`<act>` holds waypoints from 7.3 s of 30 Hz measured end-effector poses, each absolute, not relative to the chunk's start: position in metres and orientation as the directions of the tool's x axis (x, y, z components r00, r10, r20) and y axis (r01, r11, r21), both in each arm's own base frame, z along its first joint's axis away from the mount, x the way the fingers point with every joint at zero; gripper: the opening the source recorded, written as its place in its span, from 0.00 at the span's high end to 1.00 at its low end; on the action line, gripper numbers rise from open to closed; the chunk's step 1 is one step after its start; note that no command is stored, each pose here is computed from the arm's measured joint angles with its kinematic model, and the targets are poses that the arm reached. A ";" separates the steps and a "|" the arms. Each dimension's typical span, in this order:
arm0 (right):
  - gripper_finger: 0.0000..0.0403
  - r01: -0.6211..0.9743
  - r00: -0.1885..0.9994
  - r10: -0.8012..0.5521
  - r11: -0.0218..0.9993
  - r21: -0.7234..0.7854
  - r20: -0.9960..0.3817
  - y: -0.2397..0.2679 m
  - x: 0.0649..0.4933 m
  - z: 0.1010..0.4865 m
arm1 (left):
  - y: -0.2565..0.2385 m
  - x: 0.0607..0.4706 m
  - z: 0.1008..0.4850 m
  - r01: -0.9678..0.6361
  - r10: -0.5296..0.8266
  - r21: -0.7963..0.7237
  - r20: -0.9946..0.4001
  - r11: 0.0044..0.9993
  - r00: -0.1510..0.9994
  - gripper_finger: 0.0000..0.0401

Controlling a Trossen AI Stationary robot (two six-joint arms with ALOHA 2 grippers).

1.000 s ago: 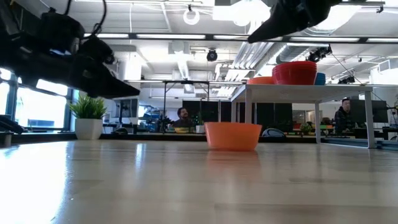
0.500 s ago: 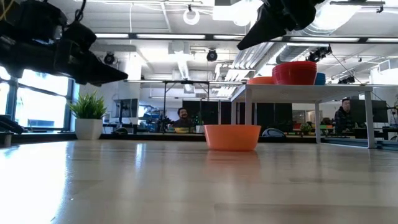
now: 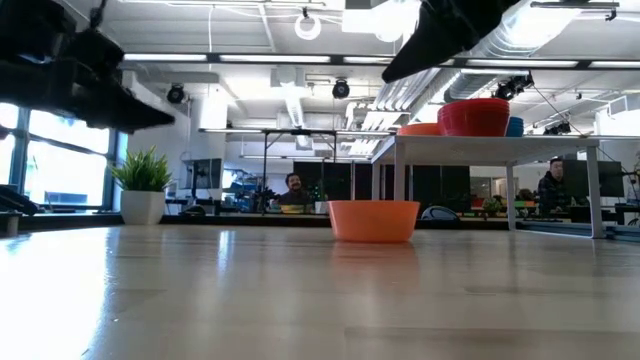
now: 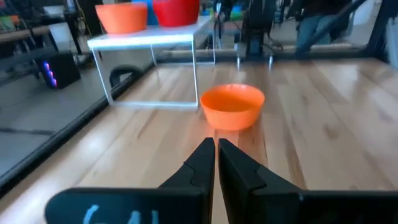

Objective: Pick & Place Mini bowls
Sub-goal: Stack the orange bowl on top of the orange bowl on the shelf, then return to Home Position

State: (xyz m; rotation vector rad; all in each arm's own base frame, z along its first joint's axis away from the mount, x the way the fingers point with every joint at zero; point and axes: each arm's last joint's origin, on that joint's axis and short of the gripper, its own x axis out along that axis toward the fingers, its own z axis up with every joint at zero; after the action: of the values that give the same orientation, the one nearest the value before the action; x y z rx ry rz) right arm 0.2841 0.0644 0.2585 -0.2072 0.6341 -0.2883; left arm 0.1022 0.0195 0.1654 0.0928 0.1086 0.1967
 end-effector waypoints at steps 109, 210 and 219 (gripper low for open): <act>0.74 0.061 0.276 -0.299 0.954 -0.294 -0.913 0.047 0.384 0.194 | 0.023 0.092 0.175 -0.372 0.372 0.000 -0.028 0.928 0.928 0.96; 0.90 0.722 0.056 -0.342 0.663 -0.198 -0.938 -0.239 0.284 0.365 | 0.023 0.092 0.175 -0.373 0.372 0.000 -0.028 0.928 0.928 0.96; 0.76 0.720 0.046 -0.333 0.665 -0.200 -0.942 -0.238 0.283 0.365 | 0.023 0.092 0.175 -0.373 0.373 0.000 -0.028 0.928 0.928 0.96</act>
State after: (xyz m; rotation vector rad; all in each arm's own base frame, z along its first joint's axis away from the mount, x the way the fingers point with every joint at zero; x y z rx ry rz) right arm 0.2832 -0.2378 0.3646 0.3707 1.2913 -0.8318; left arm 0.0919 0.0228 0.1750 -0.0050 0.0276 0.3819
